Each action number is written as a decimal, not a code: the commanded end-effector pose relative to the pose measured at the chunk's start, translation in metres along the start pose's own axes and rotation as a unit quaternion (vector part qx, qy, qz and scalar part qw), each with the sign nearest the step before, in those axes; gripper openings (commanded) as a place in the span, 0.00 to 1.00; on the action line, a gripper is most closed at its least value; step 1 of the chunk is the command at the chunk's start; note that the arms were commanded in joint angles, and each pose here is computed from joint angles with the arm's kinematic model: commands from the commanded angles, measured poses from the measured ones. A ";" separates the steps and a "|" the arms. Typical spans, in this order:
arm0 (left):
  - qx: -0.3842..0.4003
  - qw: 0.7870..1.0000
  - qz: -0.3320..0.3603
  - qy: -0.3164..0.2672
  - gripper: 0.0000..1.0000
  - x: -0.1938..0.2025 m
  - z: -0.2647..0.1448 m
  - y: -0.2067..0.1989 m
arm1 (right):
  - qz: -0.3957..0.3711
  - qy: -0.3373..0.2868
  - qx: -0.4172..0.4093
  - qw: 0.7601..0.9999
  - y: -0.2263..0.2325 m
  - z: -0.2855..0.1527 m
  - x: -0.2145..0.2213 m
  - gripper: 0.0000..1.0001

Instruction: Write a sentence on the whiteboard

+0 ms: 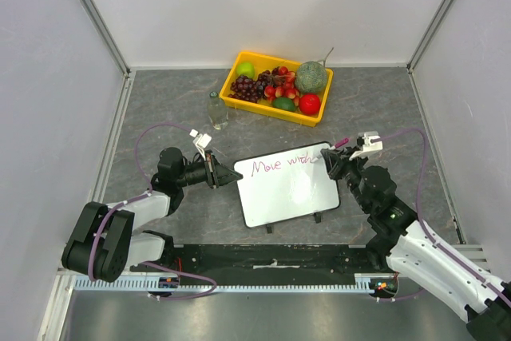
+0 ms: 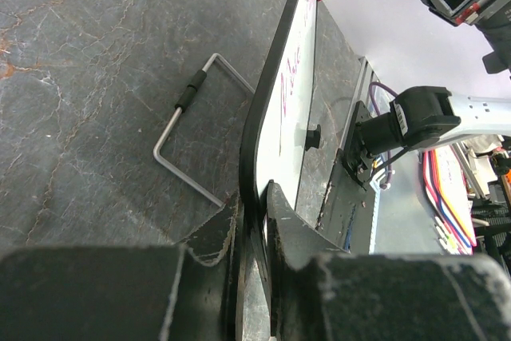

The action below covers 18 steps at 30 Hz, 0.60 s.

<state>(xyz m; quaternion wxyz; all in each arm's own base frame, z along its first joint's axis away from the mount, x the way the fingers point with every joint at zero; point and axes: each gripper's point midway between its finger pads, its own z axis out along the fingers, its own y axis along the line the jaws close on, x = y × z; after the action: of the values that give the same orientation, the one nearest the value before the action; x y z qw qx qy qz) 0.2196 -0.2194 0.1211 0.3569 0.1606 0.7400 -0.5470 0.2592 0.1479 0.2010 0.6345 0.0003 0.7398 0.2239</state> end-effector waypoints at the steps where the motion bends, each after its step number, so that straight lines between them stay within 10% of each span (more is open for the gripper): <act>1: -0.001 0.999 0.036 0.002 0.02 0.004 -0.002 0.002 | 0.018 -0.036 -0.022 0.999 0.011 -0.008 -0.028 0.00; 18: -0.003 0.999 0.033 0.004 0.02 0.005 -0.001 0.004 | -0.021 -0.002 -0.117 0.993 0.045 -0.016 -0.026 0.00</act>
<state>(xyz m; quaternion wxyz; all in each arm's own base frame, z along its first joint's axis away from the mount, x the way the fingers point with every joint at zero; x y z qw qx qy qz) 0.2184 -0.2191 0.1223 0.3593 0.1624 0.7384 -0.5471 0.2412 0.1659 0.2272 0.6360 -0.0555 0.7172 0.2794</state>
